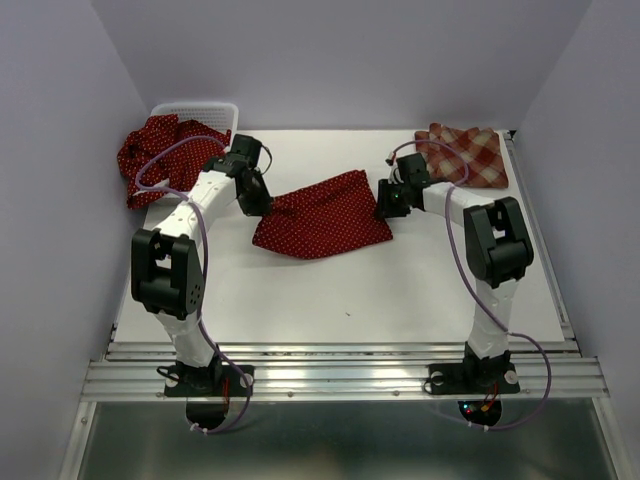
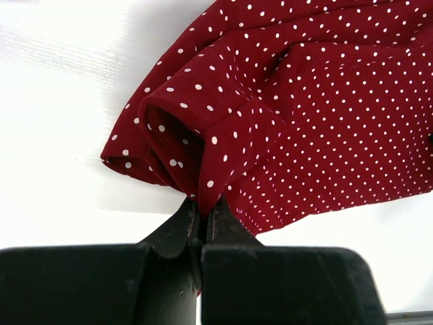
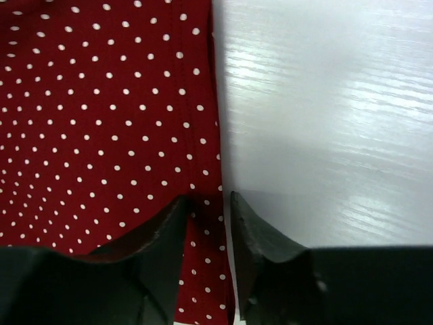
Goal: Fold and stack the skirts
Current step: Fold the skirt
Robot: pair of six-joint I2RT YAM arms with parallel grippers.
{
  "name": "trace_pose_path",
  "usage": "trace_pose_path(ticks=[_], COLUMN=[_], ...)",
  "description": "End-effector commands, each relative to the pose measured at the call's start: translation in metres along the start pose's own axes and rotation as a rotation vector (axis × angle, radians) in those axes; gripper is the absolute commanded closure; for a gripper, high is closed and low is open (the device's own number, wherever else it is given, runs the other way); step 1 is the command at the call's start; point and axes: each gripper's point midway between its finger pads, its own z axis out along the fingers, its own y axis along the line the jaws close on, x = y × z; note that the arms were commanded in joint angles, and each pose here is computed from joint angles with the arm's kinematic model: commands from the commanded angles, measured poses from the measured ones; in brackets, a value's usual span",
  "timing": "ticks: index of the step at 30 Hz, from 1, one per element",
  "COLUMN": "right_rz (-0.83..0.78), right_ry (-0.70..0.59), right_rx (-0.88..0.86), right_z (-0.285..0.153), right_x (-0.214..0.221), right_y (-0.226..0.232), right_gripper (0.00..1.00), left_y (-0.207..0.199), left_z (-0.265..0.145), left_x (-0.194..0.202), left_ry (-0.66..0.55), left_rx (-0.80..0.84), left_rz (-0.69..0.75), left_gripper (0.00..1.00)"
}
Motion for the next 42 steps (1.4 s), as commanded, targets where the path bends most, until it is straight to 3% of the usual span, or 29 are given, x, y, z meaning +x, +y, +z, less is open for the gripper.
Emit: trace_pose_path(ticks=[1,11,32,42], right_rz=[0.055,0.073,0.122,0.140], right_ry=[0.083,0.104,0.078,0.085], right_rx=[-0.077,-0.140,-0.171,-0.176], right_z=[-0.002,-0.010,-0.024,-0.025], right_x=[0.031,0.056,0.063,0.071], right_y=[0.009,0.034,0.049,0.048], right_gripper=[0.66,0.73,0.74,0.75], left_y=[-0.005,-0.025,-0.114,-0.151], left_z=[-0.019,-0.024,-0.023,-0.021], left_x=[-0.014,-0.009,0.029,0.040], left_ry=[-0.033,-0.014,0.067,0.049], left_rx=[0.008,0.034,0.111,0.162], left_rz=[0.004,-0.004,-0.039,-0.069], left_gripper=[1.00,1.00,1.00,1.00])
